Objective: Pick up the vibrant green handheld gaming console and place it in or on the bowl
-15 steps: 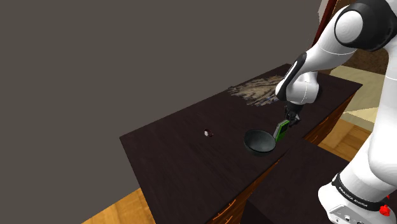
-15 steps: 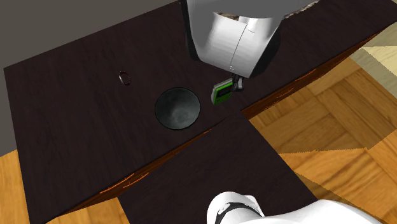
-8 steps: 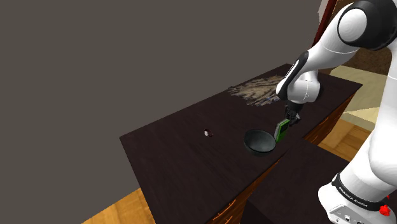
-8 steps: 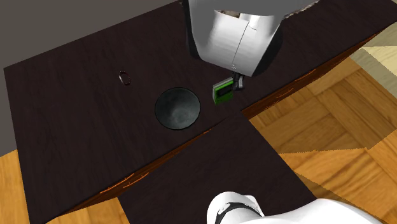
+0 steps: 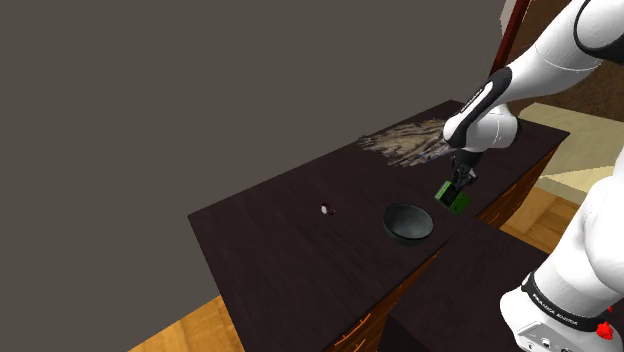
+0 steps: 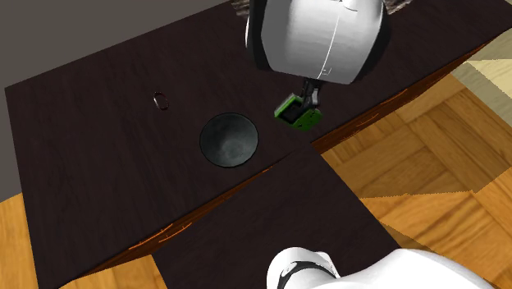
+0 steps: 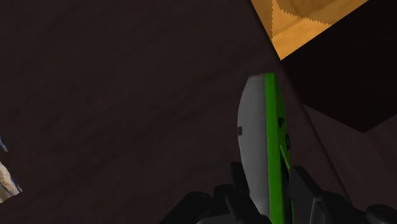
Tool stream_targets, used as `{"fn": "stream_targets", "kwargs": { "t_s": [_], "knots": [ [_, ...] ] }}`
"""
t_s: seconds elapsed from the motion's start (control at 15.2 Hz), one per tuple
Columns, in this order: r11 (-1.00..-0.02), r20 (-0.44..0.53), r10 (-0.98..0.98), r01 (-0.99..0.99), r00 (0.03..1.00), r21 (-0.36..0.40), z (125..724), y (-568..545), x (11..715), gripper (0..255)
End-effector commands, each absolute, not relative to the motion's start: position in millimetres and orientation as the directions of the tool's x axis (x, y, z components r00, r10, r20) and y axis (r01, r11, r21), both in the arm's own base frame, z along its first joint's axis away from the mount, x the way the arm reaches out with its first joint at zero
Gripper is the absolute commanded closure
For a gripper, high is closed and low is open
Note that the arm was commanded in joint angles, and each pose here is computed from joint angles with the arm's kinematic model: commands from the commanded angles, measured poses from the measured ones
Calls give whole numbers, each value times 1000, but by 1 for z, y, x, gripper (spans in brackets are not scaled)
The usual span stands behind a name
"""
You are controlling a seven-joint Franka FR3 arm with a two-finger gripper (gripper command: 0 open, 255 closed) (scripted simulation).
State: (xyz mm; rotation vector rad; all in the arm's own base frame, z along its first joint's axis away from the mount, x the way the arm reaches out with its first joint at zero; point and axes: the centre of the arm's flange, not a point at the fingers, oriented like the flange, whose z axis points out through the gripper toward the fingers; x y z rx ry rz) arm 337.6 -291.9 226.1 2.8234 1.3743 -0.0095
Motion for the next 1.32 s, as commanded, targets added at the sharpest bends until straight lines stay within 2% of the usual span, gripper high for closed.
{"fn": "stream_targets", "kwargs": {
  "t_s": [0.0, 1.25],
  "knots": [
    [-616, -8, 788, 788, 616, -2, 235, -292, 338, 255],
    [-616, -8, 788, 788, 616, -2, 336, -292, 338, 255]
  ]
}}
